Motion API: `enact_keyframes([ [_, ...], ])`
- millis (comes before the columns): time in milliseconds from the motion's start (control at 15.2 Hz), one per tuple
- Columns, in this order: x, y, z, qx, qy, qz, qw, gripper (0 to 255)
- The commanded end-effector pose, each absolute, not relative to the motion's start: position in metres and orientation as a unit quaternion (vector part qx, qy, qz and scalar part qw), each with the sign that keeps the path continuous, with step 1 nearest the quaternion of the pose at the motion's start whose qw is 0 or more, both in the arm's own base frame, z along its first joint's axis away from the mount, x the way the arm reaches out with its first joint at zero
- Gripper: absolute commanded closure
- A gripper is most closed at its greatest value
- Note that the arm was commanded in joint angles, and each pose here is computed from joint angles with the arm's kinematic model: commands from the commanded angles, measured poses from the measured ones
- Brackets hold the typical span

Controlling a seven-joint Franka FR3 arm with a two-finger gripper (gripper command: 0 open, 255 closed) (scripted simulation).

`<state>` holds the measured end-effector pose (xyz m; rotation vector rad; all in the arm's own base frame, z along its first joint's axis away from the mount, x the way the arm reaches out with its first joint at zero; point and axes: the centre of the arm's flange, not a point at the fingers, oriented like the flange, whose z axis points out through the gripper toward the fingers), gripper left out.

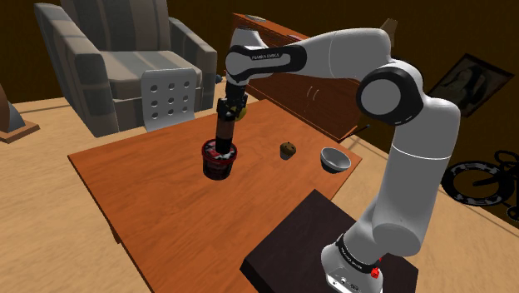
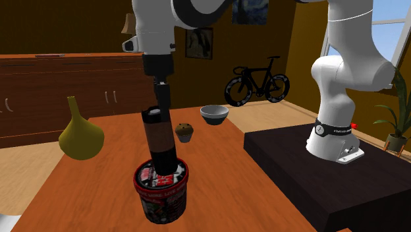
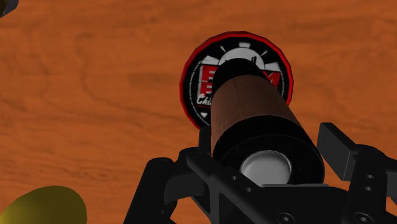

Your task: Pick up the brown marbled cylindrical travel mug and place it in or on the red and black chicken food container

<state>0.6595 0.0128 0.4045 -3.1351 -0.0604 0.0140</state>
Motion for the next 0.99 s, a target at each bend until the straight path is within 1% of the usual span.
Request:
enact_keyframes([
  [0,0.659,0.012,0.403,-1.000,-0.019,0.006,0.002,255],
  [132,0.659,0.012,0.403,-1.000,-0.019,0.006,0.002,255],
  [198,0.659,0.012,0.403,-1.000,-0.019,0.006,0.002,0],
  [528,0.659,0.012,0.403,-1.000,-0.019,0.006,0.002,0],
  [792,0.660,0.011,0.453,-1.000,-0.019,0.006,0.002,0],
  [924,0.660,0.011,0.453,-1.000,-0.019,0.006,0.002,0],
])
